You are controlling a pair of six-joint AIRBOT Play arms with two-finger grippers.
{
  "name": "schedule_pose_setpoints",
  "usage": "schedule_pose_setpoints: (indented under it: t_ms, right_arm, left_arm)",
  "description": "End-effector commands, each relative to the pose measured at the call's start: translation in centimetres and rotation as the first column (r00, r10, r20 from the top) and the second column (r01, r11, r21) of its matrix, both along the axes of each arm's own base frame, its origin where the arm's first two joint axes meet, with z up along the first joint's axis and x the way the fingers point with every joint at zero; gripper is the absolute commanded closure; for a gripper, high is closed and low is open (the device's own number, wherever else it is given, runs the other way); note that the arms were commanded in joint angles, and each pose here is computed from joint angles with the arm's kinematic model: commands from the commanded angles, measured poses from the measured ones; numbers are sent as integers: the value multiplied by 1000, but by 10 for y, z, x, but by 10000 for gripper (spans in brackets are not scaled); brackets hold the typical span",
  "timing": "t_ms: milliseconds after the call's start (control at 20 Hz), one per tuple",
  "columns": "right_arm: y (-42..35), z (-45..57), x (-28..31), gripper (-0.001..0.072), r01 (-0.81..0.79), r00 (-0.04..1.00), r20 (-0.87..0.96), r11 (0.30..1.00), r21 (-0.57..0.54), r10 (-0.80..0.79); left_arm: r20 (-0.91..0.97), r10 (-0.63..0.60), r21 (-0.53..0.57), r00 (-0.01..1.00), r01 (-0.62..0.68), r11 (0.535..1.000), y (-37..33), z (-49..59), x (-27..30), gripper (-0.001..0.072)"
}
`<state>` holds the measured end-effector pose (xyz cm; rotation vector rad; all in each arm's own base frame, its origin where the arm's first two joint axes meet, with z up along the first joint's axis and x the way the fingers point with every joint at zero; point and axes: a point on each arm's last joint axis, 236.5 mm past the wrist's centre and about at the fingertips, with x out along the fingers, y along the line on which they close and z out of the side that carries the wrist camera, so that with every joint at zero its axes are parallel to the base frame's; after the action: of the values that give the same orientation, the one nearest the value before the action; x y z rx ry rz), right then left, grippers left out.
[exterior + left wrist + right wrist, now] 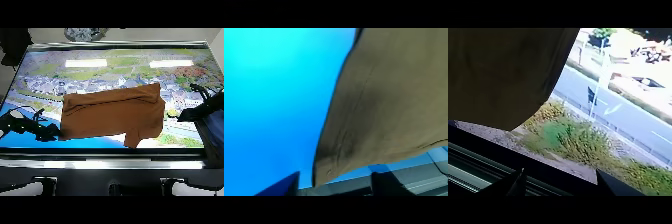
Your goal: Fold the shirts.
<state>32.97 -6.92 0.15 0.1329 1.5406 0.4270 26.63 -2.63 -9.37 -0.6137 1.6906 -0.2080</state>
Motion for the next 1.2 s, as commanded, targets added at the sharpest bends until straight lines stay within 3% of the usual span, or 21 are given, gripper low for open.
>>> schedule_pose_setpoints:
  t_ms: [0, 100, 150, 200, 300, 550, 900, 1050, 1150]
  right_arm:
    - [3, -1, -5, 185, -9, 1000, -13, 1000, 14, 9]
    - [2, -1, -5, 181, -8, 1000, -12, 1000, 13, 8]
    - [2, -1, -4, 180, -7, 1000, -9, 1000, 12, 7]
    - [2, -2, -3, 180, -5, 1000, -5, 1000, 9, 5]
    - [7, -8, 1, 180, 44, 999, -6, 999, 19, -44]
    - [70, -65, 10, 174, 45, 999, 24, 995, 89, -47]
    - [69, -102, 3, 226, 118, 992, -47, 988, 104, -114]
    - [76, -105, 8, 424, 163, 986, -57, 977, 138, -157]
    - [78, -105, 13, 668, 178, 984, -48, 972, 151, -173]
  left_arm:
    - [57, 24, 22, 998, -26, 999, -5, -12, 14, 264]
    - [83, 26, 44, 996, -30, 999, -9, -15, 22, 280]
    - [89, 20, 49, 996, -24, 998, -11, -16, 23, 438]
    - [96, 15, 53, 995, -20, 998, -13, -16, 25, 552]
    - [99, 10, 56, 995, -16, 998, -12, -16, 25, 675]
    - [96, -3, 48, 995, -2, 999, -14, -12, 21, 677]
    - [125, -25, 52, 992, 19, 999, -14, -6, 23, 677]
    - [128, -23, 54, 991, 16, 998, -14, -6, 24, 677]
    - [136, -20, 58, 991, 12, 998, -13, -6, 26, 677]
